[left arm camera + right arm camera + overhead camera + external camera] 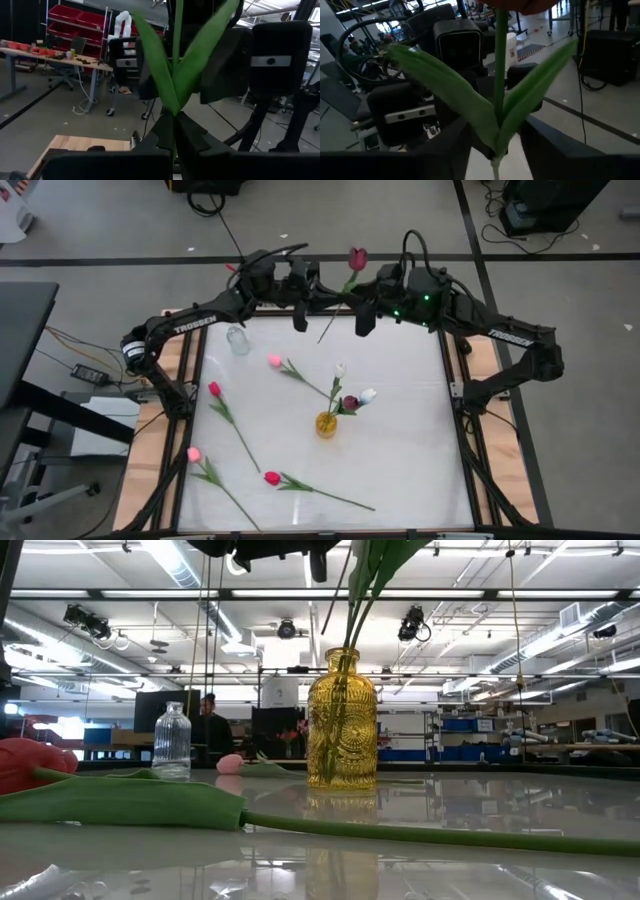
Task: Sort flowers into vase by color
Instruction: Put the dark red tulip into the yellow flower vase
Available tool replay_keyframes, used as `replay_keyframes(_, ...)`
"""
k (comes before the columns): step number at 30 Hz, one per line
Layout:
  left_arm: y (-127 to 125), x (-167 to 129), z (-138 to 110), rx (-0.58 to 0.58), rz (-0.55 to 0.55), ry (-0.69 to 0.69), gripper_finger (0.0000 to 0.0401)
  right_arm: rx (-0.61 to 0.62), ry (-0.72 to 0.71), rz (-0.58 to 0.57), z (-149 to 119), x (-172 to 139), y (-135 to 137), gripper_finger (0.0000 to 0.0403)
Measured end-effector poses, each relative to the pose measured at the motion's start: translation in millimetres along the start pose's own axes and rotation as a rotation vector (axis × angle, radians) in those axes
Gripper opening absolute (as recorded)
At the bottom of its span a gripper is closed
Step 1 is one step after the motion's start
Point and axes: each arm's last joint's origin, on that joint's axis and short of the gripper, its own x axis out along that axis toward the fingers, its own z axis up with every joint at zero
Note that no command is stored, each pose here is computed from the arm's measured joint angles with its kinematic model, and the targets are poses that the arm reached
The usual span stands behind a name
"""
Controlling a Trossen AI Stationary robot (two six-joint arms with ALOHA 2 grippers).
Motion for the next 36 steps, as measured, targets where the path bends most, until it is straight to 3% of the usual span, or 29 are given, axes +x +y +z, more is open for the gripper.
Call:
replay_keyframes(5, 0, 0, 0, -0.033, 0.002, 0.001, 0.001, 0.001, 0.012, 0.012, -1, 0, 0, 0.0079)
replay_keyframes(8, 0, 0, -1, -0.055, -0.004, 0.012, 0.0026, -0.061, 0.013, 0.013, -1, 0, 0, 0.0018)
replay_keyframes(13, 2, -7, -1, -0.091, 0.01, 0.054, 0.0091, -0.114, 0.037, -0.055, -4, -2, -1, 0.0011)
replay_keyframes(18, 4, -40, 10, -0.155, 0.107, 0.146, 0.0151, -0.173, 0.066, -0.158, -8, -18, 2, 0.0009)
replay_keyframes(21, -7, -58, 18, -0.126, 0.142, 0.197, 0.0164, -0.206, 0.089, -0.053, -9, -28, 13, 0.0009)
replay_keyframes(27, -39, -81, 32, -0.079, 0.225, 0.24, 0.0159, -0.342, 0.07, 0.322, -14, -39, 51, 0.0008)
replay_keyframes(36, -69, -80, 29, -0.089, 0.283, 0.291, 0.0155, -0.372, -0.014, 0.564, -26, -25, 91, 0.0008)
